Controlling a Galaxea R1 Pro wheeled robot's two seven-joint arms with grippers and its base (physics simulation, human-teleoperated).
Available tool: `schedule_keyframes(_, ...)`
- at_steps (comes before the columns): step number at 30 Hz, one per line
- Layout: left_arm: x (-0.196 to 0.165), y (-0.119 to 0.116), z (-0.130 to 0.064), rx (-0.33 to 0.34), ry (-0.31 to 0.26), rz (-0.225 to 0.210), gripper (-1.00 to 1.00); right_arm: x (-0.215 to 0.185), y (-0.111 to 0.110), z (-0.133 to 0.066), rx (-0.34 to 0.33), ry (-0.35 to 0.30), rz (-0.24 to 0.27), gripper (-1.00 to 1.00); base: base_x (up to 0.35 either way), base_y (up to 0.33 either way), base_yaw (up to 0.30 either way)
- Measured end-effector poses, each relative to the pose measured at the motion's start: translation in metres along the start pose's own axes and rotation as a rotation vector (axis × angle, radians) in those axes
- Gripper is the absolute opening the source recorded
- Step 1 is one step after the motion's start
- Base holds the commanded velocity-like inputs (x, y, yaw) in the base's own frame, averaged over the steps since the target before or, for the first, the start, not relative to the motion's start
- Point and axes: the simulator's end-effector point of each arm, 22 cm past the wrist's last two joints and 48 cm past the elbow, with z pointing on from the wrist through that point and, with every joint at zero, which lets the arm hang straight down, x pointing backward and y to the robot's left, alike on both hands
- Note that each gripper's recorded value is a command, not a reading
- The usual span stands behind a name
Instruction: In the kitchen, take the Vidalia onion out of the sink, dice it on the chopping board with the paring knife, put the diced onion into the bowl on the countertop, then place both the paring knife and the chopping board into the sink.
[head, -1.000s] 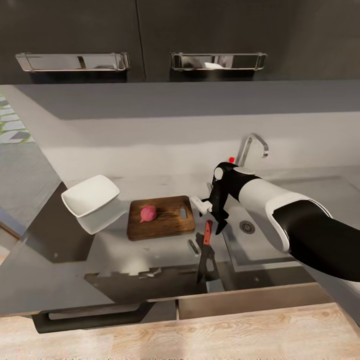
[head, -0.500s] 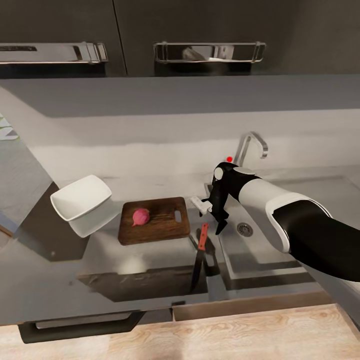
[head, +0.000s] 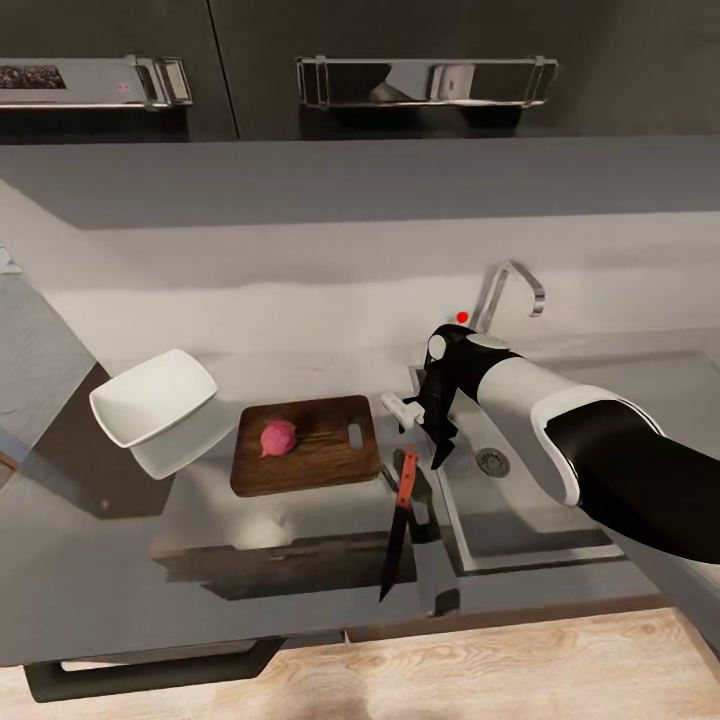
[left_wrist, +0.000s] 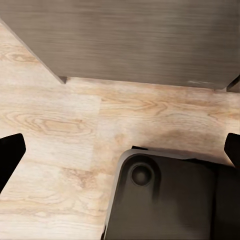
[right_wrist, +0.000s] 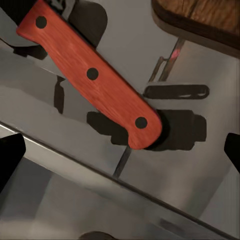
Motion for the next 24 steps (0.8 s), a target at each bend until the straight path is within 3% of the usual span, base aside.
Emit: schedule_keyframes(24, 0.0061, 0.0027, -0.0029, -0.004, 0.017, 0.007, 1.0, -0.0017, -0.0019, 0.0067, -0.008, -0.006, -0.003, 1.0, -0.026, 0.0, 0.0)
